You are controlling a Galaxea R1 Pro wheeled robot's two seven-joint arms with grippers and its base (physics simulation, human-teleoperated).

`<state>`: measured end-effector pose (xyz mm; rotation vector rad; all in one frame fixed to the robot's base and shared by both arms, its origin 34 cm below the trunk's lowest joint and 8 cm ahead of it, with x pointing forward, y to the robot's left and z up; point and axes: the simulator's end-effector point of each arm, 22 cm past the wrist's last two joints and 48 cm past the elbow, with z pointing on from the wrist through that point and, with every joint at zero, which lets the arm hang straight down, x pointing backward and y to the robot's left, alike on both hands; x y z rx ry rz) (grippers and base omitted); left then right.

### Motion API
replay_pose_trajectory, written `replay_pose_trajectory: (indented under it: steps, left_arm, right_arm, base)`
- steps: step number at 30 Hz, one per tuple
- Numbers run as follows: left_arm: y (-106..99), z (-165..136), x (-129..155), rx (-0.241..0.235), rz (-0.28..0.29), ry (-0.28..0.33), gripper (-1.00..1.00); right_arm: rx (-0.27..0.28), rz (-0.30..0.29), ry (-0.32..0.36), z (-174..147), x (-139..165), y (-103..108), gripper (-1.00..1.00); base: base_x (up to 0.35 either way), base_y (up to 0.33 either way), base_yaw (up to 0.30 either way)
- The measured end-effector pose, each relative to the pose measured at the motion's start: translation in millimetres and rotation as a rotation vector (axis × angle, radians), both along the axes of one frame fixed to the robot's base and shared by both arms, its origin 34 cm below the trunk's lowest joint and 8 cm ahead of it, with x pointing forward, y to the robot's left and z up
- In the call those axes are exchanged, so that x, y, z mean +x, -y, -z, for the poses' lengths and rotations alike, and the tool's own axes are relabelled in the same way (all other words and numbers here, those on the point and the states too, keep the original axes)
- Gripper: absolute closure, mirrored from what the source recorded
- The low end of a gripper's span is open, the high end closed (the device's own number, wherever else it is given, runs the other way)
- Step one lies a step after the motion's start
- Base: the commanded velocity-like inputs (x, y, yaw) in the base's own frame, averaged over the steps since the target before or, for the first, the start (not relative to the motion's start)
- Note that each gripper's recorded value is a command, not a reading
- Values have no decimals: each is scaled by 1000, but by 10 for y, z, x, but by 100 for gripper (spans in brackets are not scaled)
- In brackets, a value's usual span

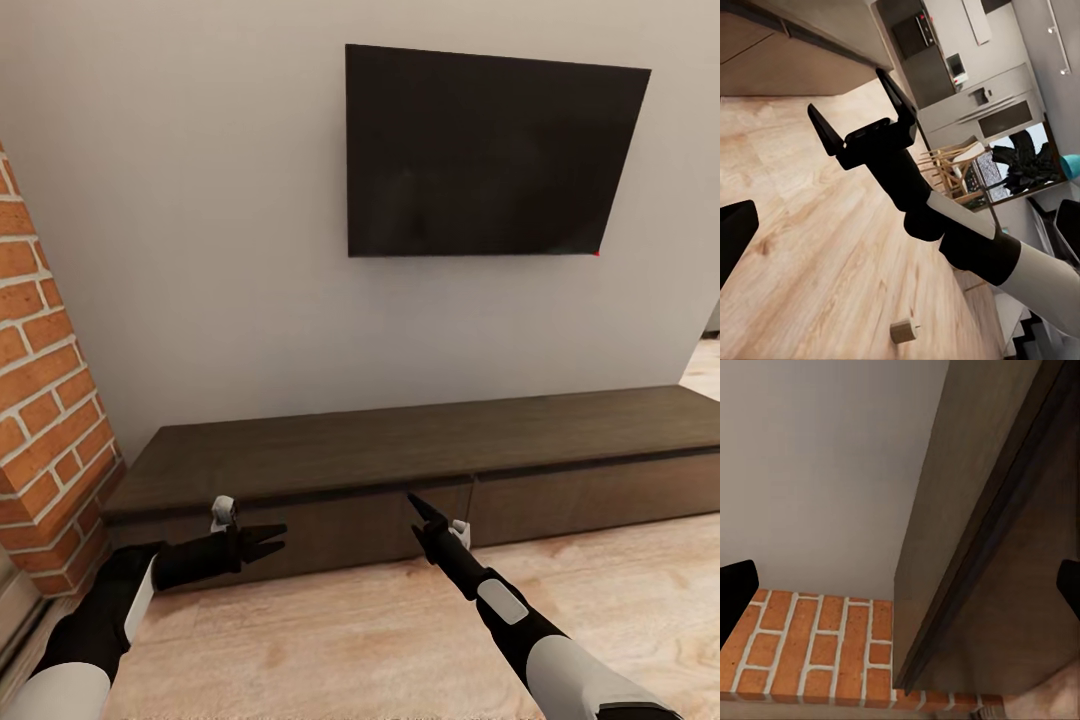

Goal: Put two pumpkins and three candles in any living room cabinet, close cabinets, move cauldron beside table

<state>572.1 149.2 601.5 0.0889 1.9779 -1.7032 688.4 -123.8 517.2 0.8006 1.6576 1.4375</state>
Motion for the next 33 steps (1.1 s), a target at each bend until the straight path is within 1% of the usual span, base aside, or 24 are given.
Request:
replay_pose_trajectory:
  steps: [10,28,33]
  left_arm:
    - [-3,228,-61,1,0,0,-100]
    - [3,606,-25,0,0,-74,-100]
    - [5,712,-19,1,1,-94,-100]
  right_arm:
    - [-1,1,1,225,-61,3,-100]
    - [-2,0,-68,674,-83,6,-100]
    - [11,-5,-70,747,-91,-3,-100]
  base:
    - [0,0,0]
    - [0,0,0]
    - [0,0,0]
